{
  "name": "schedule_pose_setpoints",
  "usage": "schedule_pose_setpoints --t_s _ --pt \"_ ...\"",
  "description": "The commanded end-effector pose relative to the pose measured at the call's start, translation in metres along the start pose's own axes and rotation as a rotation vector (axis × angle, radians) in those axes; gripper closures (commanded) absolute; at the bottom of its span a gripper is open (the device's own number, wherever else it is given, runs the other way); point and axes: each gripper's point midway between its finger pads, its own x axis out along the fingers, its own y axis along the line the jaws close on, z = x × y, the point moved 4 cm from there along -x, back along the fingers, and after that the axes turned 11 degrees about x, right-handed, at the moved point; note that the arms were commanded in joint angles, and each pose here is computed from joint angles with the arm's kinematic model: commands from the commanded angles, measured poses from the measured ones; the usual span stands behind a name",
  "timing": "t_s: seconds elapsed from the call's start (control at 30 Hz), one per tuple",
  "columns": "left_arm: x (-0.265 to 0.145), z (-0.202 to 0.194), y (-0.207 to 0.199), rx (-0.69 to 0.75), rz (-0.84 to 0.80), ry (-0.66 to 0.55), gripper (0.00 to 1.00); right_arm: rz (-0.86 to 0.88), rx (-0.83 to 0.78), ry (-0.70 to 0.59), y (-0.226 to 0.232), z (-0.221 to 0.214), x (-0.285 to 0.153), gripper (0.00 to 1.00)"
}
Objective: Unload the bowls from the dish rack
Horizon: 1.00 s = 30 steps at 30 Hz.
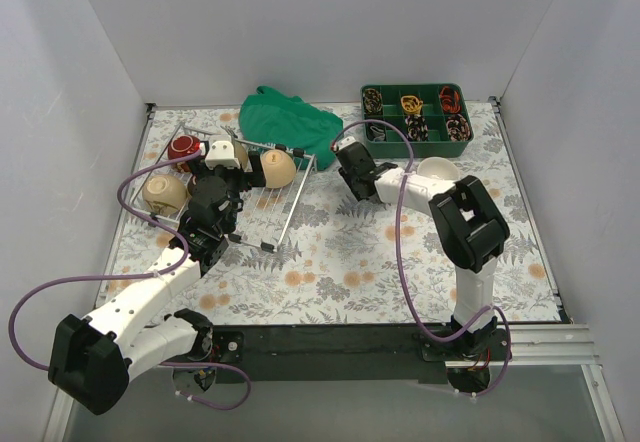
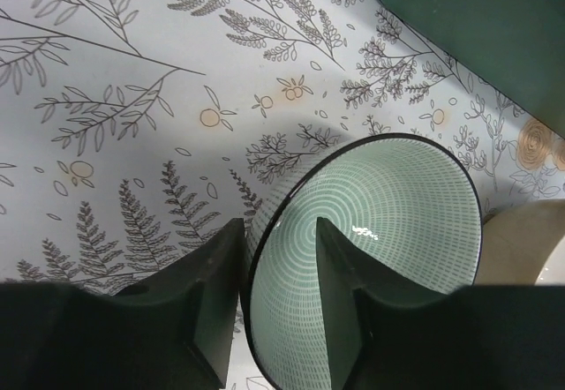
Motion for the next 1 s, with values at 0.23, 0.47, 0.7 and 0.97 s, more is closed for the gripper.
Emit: schedule_pose_setpoints --t_s 0.23,0.47,0.7,0.97 --pt "-0.001 0.011 0.011 0.016 0.047 -0.032 0.02 0.099 0.1 -0.15 0.009 0.046 -0.051 0.27" --pt "0.003 0.003 0.012 0.073 0.057 -0.005 0.02 0.181 0.145 -0.242 -0.005 0.056 -0.103 0.07" --pt "0.011 -0.013 0.015 0.148 0.075 0.042 0.02 0.177 0.207 -0.322 -0.032 0.041 -0.149 0.01" --pt "0.025 -0.042 0.013 0.244 0.081 0.144 0.02 0.17 0.249 -0.397 -0.056 0.0 -0.181 0.02"
